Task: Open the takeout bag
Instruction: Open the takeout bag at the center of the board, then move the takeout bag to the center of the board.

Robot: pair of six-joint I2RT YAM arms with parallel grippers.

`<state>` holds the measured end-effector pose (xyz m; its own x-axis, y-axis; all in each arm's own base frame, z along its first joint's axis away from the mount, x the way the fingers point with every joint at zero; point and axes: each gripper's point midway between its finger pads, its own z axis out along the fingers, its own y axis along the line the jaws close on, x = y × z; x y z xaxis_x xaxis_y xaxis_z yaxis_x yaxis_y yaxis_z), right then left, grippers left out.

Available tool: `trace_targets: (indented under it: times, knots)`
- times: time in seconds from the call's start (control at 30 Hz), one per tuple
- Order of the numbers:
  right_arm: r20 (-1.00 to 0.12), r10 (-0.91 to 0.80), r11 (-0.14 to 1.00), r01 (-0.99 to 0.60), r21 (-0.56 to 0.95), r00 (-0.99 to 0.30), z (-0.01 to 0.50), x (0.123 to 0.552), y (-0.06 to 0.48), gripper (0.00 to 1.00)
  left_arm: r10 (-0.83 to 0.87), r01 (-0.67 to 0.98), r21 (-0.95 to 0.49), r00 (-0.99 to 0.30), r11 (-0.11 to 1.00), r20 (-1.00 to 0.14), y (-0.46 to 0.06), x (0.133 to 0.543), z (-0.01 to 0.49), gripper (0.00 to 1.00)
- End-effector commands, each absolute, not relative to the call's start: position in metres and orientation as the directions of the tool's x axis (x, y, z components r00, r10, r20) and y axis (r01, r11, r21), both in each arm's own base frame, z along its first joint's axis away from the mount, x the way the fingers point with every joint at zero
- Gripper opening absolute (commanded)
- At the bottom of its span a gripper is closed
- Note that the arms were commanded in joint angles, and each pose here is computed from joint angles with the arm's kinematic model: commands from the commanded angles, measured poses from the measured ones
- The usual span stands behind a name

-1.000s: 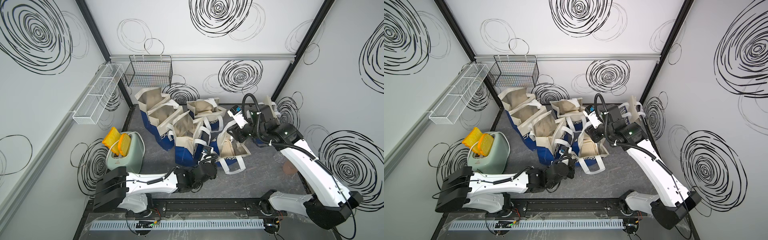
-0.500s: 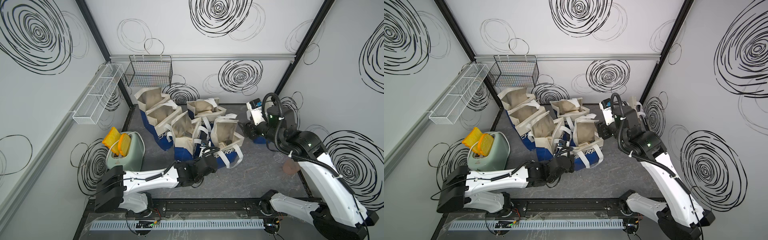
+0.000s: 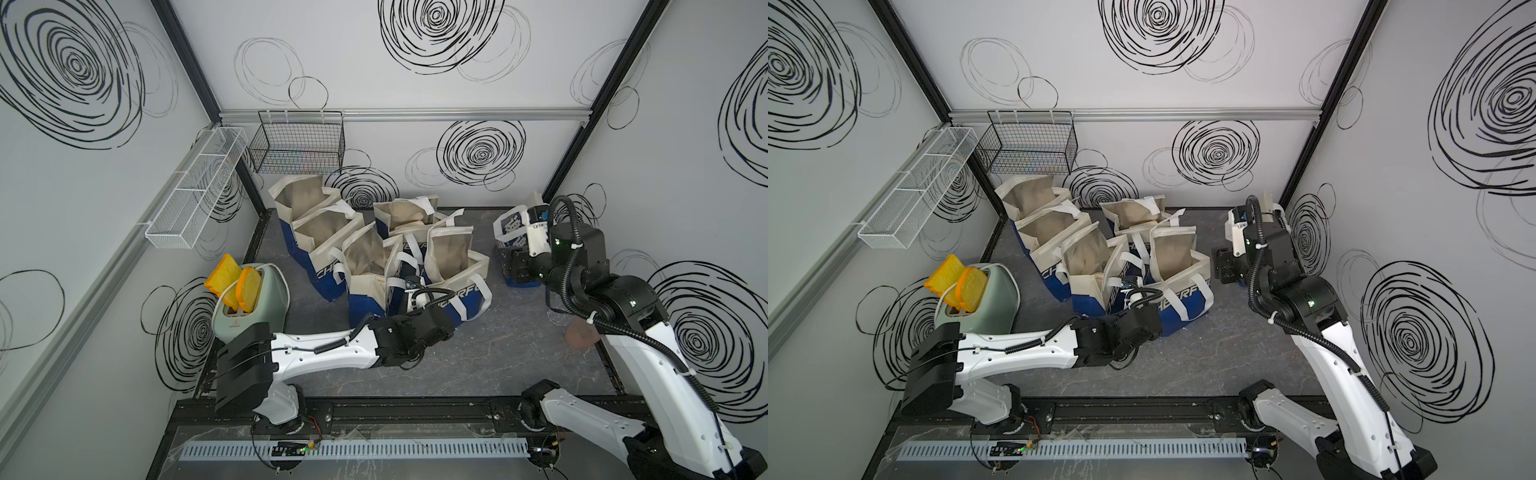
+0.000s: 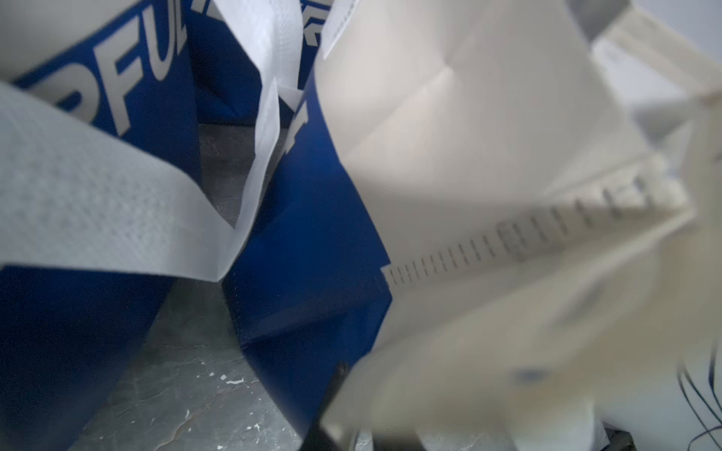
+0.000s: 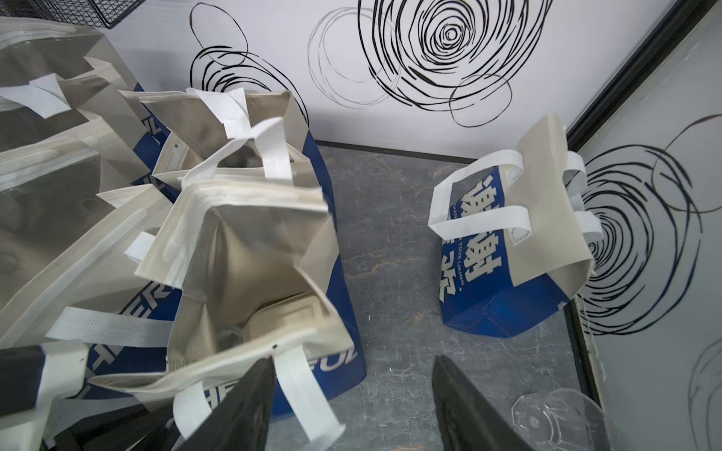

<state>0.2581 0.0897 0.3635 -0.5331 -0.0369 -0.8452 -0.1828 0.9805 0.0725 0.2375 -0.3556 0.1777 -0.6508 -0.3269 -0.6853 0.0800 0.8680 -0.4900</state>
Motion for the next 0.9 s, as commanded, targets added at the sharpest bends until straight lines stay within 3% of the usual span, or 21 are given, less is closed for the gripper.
trace_targets:
  times: [0.0, 0.1, 0.43, 0.87]
  knots:
    - [-0.826, 0.024, 0.974, -0.172, 0.146, -0.564, 0.354, 0.244, 0.088, 0.67, -0.438, 0.013, -0.56, -0.608, 0.828, -0.662, -0.363, 0.247, 0.188, 0.31]
    - [-0.806, 0.056, 0.97, -0.159, 0.184, -0.59, 0.345, 0.237, 0.088, 0.67, -0.437, 0.02, -0.562, -0.605, 0.827, -0.666, -0.374, 0.25, 0.189, 0.48]
    - [-0.683, 0.145, 0.963, -0.055, 0.263, -0.716, 0.289, 0.213, 0.082, 0.65, -0.382, 0.12, -0.538, -0.578, 0.834, -0.721, -0.391, 0.241, 0.209, 0.81]
    - [-0.401, 0.348, 0.873, 0.137, 0.468, -0.848, 0.176, 0.19, 0.105, 0.51, -0.223, 0.347, -0.475, -0.566, 0.809, -0.794, -0.346, 0.186, 0.233, 0.86]
